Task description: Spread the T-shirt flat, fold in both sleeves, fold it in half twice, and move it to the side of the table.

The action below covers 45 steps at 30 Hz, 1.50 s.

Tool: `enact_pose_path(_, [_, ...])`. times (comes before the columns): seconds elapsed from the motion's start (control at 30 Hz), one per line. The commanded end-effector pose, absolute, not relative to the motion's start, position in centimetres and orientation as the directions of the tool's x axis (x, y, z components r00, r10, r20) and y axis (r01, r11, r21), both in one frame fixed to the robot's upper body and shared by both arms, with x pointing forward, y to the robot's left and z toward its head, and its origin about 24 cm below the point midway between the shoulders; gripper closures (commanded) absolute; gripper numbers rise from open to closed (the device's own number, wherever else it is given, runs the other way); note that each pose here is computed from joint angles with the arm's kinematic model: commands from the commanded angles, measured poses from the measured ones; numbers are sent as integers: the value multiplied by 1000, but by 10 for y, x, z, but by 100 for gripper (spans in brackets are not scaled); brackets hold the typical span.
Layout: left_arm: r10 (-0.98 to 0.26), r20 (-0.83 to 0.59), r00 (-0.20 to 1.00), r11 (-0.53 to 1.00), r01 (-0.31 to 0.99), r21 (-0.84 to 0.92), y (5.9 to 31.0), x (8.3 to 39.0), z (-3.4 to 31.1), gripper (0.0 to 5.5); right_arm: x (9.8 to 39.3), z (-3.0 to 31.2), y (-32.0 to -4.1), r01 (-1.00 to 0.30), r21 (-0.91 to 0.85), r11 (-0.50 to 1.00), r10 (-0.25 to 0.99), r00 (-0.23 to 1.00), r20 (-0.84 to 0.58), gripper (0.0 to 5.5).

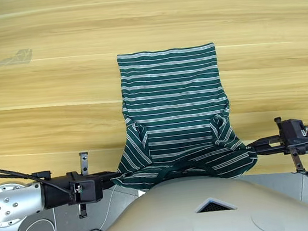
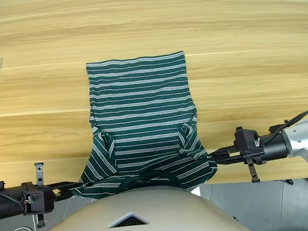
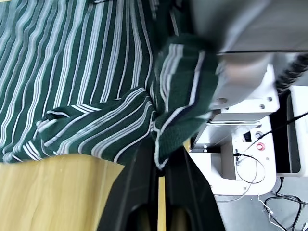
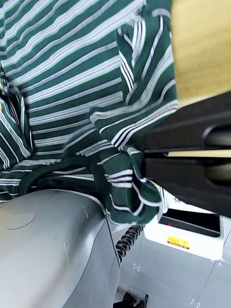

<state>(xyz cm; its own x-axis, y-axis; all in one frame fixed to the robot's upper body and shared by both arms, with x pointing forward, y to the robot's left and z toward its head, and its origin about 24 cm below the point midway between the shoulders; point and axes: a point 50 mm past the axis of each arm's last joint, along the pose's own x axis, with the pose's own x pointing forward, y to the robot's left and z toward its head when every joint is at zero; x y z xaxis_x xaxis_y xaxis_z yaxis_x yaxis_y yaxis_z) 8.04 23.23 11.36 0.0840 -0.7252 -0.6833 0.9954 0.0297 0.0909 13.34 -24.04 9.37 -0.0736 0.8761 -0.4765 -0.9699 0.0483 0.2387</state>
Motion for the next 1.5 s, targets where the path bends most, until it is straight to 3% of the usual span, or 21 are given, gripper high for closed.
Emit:
enact_pose_path(0.03, [-708,-683,178,59,979,193,238,118,114,549,168,101,-244,-990,118,83,867,14,-498,550])
enact_pose_path(0.17, [-703,-671,235,49,958,283,234,158,108,549,197,99,-239,-996,47,78,870,45,-491,550])
enact_pose_path(0.33, [-725,-553,410,145,876,460,219,228,109,549,252,99,-225,-990,-47,134,883,140,-448,550])
enact_pose_path(0.63, [-709,-398,582,353,781,515,216,283,93,549,333,99,-199,-936,-141,322,861,351,-369,550])
enact_pose_path(0.9, [-631,-329,702,509,695,507,229,299,80,549,357,82,-201,-829,-185,527,747,556,-364,550])
enact_pose_path(1.17, [-509,-351,786,601,616,509,238,306,60,549,357,65,-211,-760,-205,617,648,639,-415,550])
enact_pose_path(1.37, [-510,-399,762,594,647,478,228,298,36,549,356,58,-207,-756,-184,629,645,639,-420,550])
enact_pose_path(1.5, [-450,-377,810,646,586,488,224,301,32,469,365,65,-210,-647,-236,725,546,749,-376,470])
